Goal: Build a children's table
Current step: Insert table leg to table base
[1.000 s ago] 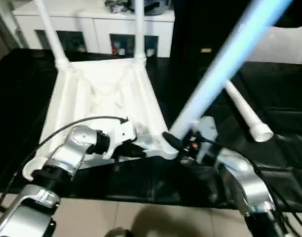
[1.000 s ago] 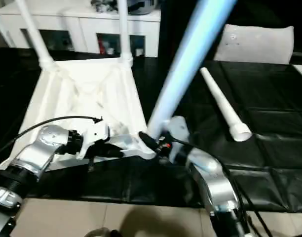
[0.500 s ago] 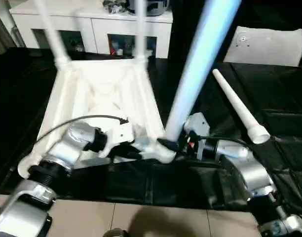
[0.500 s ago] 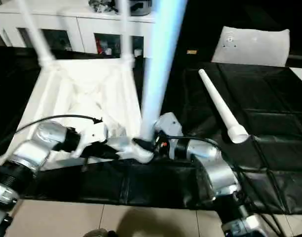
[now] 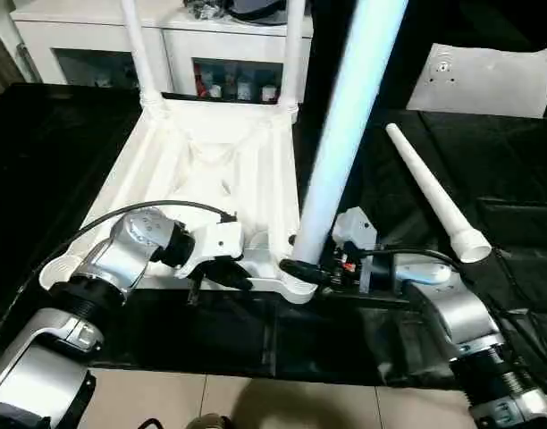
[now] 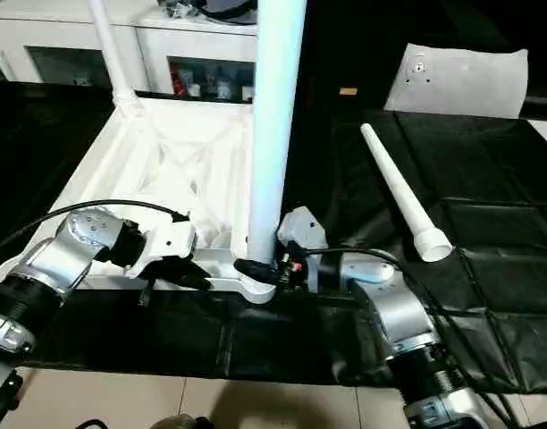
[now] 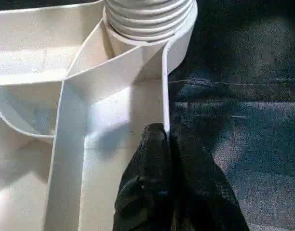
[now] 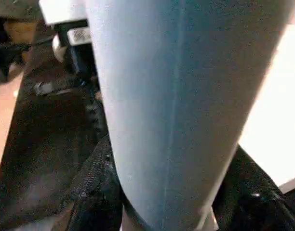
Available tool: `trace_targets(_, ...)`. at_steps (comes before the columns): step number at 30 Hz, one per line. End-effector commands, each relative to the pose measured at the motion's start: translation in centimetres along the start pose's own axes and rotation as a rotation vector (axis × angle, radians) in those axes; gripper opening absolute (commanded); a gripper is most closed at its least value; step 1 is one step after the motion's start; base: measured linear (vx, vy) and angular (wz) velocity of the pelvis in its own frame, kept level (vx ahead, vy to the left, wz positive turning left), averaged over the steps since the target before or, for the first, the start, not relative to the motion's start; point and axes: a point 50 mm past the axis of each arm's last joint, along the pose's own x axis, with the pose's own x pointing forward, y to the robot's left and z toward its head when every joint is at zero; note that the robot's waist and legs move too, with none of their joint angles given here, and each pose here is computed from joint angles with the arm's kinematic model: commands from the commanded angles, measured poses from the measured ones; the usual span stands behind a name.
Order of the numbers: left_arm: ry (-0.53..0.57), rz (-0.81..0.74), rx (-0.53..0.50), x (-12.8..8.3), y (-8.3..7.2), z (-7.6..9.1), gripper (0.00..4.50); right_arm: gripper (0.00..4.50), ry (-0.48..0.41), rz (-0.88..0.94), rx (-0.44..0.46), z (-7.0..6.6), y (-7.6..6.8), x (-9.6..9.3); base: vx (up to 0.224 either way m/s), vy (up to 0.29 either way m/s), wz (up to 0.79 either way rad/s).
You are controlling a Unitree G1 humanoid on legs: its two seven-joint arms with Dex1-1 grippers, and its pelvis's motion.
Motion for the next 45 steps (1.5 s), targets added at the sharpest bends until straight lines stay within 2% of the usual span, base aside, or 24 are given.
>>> trace_targets(1,-0.035,0.096,-0.04,0.5,-0.2,0.4,0.0,1.91,0.134,0.006,0.121,-4.0,1.9,1.3,0.0,0.0,0.0)
trace_targets(4,-0.047,0.162,-0.093,0.5,-0.7,0.2,0.0,1.91,0.117,-0.101,0.124,-4.1,1.2,1.4,0.0,0.0,0.0)
trace_targets(6,-0.066,0.214,-0.151,1.3,-1.6,0.3,0.0,1.91,0.112,-0.239,0.151,-4.2,0.1,1.5,0.0,0.0,0.0)
trace_targets(11,-0.113,0.271,-0.215,3.2,-2.2,1.6,0.0,1.9,0.087,-0.384,0.207,-3.9,-1.0,2.0,0.0,0.0,0.0)
trace_targets(15,-0.163,0.316,-0.241,5.7,-2.1,4.3,0.0,1.9,0.078,-0.519,0.26,-3.5,-2.2,3.1,0.0,0.0,0.0)
trace_targets(20,-0.125,0.376,-0.231,6.0,-1.3,4.7,0.0,1.9,0.068,-0.572,0.293,-3.3,-2.3,3.8,0.0,0.0,0.0)
trace_targets(22,-0.09,0.405,-0.216,5.6,-0.6,4.3,0.0,1.9,0.066,-0.576,0.302,-3.3,-2.1,4.1,0.0,0.0,0.0)
trace_targets(26,-0.061,0.413,-0.217,5.2,-0.4,3.7,0.0,1.9,0.046,-0.569,0.338,-3.4,-2.0,4.3,0.0,0.0,0.0)
trace_targets(28,-0.054,0.417,-0.225,5.0,-0.4,3.4,0.0,2.6,0.041,-0.567,0.346,-3.4,-2.0,4.3,0.0,0.0,0.0)
trace_targets(33,-0.049,0.414,-0.23,4.4,-0.2,2.9,0.0,2.8,-0.002,-0.558,0.36,-3.2,-1.9,4.2,0.0,0.0,0.0)
trace_targets(34,-0.055,0.409,-0.228,4.2,-0.1,2.7,0.0,3.04,-0.006,-0.558,0.356,-3.2,-1.9,4.1,0.0,0.0,0.0)
trace_targets(38,-0.074,0.373,-0.188,3.7,-0.1,2.4,0.0,3.34,-0.013,-0.53,0.349,-3.4,-1.6,3.4,0.0,0.0,0.0)
trace_targets(42,-0.085,0.316,-0.154,3.1,-0.3,1.9,0.0,3.59,-0.025,-0.473,0.31,-3.5,-1.3,2.0,0.015,-0.003,0.0)
trace_targets(43,-0.083,0.296,-0.148,2.9,-0.4,1.7,0.0,3.83,-0.02,-0.444,0.292,-3.5,-1.1,1.5,0.0,0.0,0.0)
trace_targets(45,-0.079,0.26,-0.128,2.7,-0.5,1.5,0.0,3.94,-0.002,-0.42,0.263,-3.8,-0.9,0.6,0.0,0.0,0.0)
